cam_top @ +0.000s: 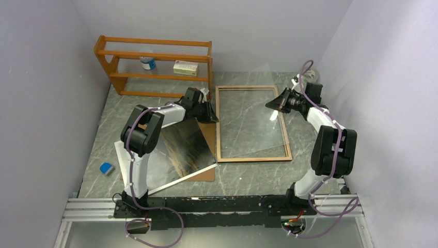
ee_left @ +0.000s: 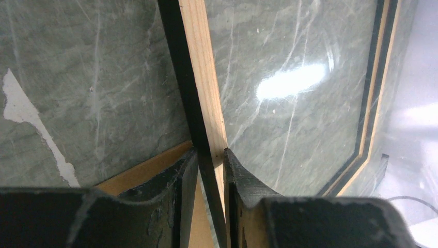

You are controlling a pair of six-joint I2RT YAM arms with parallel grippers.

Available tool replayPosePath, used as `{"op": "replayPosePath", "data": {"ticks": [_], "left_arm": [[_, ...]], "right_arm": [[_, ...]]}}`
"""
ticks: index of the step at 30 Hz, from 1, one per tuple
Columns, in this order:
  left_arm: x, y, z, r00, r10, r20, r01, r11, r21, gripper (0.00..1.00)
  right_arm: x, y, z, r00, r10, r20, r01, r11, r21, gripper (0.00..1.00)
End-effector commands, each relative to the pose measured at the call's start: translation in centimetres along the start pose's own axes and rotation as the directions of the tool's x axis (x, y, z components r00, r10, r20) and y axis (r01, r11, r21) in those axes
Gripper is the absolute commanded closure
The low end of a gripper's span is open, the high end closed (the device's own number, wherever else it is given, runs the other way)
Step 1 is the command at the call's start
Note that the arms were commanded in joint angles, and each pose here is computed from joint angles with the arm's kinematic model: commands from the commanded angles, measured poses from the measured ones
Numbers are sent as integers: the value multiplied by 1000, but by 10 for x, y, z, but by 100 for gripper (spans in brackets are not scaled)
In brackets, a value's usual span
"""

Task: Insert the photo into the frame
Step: Place the photo frame item in the photo frame.

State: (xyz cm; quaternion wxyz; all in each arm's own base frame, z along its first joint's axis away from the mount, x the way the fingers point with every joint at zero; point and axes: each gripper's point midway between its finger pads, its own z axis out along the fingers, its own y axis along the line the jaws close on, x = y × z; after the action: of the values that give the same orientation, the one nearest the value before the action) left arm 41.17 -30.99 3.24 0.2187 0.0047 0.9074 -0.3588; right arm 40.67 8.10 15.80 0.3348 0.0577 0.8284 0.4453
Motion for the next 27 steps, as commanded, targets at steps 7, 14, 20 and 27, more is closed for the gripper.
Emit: {"op": "replayPosePath", "data": {"ticks": [7, 14, 20, 27], "left_arm": [[44, 39, 9, 992, -47, -119, 33, 992, -121, 70], [42, 41, 8, 992, -50, -119, 35, 992, -124, 70], [42, 42, 11, 990, -56, -131, 40, 992, -122, 70], [42, 42, 12, 989, -59, -135, 44, 993, -108, 69]], "right_arm": [[13, -25, 22, 998, -51, -22, 51, 999, 17, 100], [25, -49, 18, 1000, -23, -5, 24, 991, 134, 88], [29, -39, 12, 997, -68, 21, 65, 993, 100, 88], [31, -36, 17, 998, -55, 15, 55, 997, 47, 88]]}}
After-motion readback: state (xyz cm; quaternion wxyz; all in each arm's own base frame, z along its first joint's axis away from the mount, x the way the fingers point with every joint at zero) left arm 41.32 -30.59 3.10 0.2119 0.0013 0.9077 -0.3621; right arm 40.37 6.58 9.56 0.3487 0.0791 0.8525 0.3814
